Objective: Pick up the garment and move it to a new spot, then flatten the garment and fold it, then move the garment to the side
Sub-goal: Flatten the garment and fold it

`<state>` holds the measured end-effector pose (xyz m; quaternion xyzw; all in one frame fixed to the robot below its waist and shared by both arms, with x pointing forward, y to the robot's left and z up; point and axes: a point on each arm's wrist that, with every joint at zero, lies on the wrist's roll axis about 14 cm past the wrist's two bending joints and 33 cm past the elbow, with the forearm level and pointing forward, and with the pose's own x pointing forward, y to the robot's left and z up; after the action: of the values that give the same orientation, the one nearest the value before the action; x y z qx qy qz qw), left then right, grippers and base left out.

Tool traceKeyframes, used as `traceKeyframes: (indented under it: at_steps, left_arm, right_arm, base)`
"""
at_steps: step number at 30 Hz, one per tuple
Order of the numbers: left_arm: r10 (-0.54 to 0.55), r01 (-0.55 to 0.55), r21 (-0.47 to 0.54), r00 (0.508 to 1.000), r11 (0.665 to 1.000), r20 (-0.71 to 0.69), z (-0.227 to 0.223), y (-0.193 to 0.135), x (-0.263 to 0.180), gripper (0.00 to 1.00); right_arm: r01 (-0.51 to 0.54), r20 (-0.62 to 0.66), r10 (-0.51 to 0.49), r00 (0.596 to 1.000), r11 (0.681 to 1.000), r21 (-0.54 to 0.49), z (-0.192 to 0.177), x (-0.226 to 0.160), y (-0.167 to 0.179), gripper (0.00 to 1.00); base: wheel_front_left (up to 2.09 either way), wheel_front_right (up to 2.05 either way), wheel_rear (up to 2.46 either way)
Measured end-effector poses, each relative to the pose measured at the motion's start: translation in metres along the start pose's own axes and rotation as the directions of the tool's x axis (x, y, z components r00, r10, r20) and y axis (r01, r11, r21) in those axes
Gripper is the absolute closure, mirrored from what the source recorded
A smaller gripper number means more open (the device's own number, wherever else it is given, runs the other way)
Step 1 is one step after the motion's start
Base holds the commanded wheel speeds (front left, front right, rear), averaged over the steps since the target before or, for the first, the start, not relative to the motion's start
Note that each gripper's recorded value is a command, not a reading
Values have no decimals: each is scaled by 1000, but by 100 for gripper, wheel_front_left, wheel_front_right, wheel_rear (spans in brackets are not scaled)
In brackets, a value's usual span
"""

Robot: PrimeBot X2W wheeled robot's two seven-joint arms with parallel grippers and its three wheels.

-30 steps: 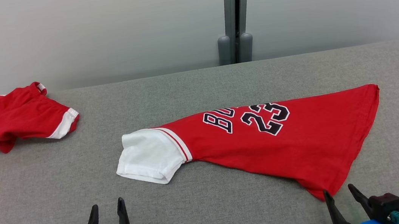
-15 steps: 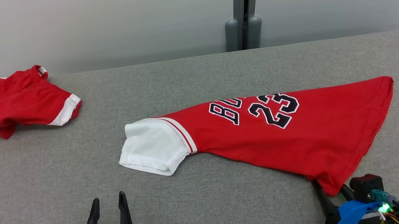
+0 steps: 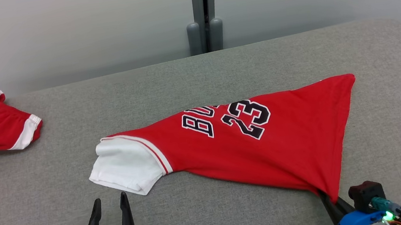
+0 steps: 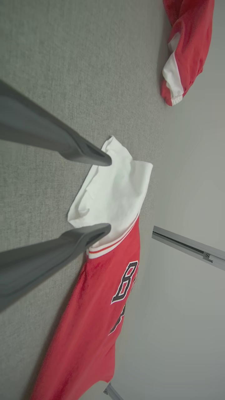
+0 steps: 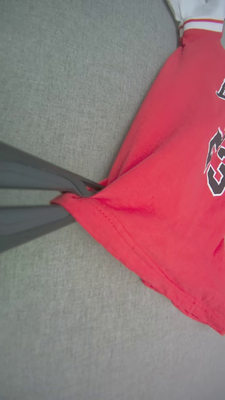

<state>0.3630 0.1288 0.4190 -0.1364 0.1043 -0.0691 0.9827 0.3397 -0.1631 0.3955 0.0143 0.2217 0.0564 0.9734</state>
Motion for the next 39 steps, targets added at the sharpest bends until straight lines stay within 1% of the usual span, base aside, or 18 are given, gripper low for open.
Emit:
traceKeyframes:
  at_steps: [4, 5, 6, 7, 13, 16, 19, 21, 23, 24, 28, 33, 37, 38, 39]
  left_arm:
    - [-22, 22, 5, 1000, 1000, -4, -1, -6, 3, 0]
    - [-23, 23, 4, 1000, 1000, -6, -2, -7, 3, 0]
    - [-24, 24, 4, 1000, 1000, -8, -2, -7, 3, 0]
    - [-27, 27, 5, 1000, 1000, -8, -2, -7, 3, 0]
    - [-20, 20, 10, 1000, 1000, -6, -2, -5, 2, 0]
    - [-16, 16, 14, 1000, 1000, 0, 0, -3, 0, 0]
    - [-10, 10, 14, 1000, 1000, 2, 1, -1, 0, 0]
    - [-7, 7, 14, 1000, 1000, 2, 1, 0, -1, 0]
    - [-3, 3, 17, 1000, 1000, 3, 1, 1, 1, 0]
    - [-2, 2, 18, 1000, 1000, 6, 2, 2, 1, 0]
    - [12, -12, 20, 1000, 1000, 13, 4, 7, 4, 0]
    - [56, -57, 17, 998, 998, 14, 5, 21, 0, 0]
    - [91, -91, 14, 996, 996, 12, 4, 32, -4, 0]
    - [98, -98, 13, 995, 995, 12, 4, 34, -5, 0]
    - [103, -103, 12, 995, 995, 11, 3, 35, -5, 0]
  right_arm:
    - [49, -41, -48, 998, 999, 9, -5, -19, -13, 100]
    - [58, -41, -57, 998, 998, 11, -5, -21, -15, 92]
    - [63, -40, -62, 997, 998, 26, -5, -23, -17, 55]
    - [70, -40, -68, 997, 997, 35, -5, -25, -19, 0]
    - [121, -21, -120, 993, 992, 42, 1, -32, -36, 0]
    - [149, 21, -151, 988, 987, 56, 14, -34, -47, 0]
    - [179, 68, -182, 981, 983, 47, 31, -34, -59, 0]
    - [200, 94, -201, 975, 980, 20, 45, -28, -66, 0]
    - [207, 120, -208, 971, 978, 21, 60, -18, -71, 0]
    - [205, 114, -206, 972, 979, 20, 63, -11, -71, 0]
    - [194, 11, -194, 981, 981, -11, 48, 16, -75, 0]
    - [176, -119, -178, 977, 984, -23, 24, 44, -76, 0]
    - [154, -236, -147, 961, 988, 13, 0, 56, -68, 0]
    - [149, -245, -139, 960, 989, 22, 0, 60, -67, 43]
    - [147, -252, -133, 959, 988, 38, 0, 63, -66, 61]
  base:
    - [0, 0, 0]
    - [0, 0, 0]
    - [0, 0, 0]
    - [0, 0, 0]
    - [0, 0, 0]
    - [0, 0, 0]
    - [0, 0, 0]
    - [0, 0, 0]
    - [0, 0, 0]
    - [0, 0, 0]
    - [0, 0, 0]
    - [0, 0, 0]
    - [0, 0, 0]
    - [0, 0, 0]
    - [0, 0, 0]
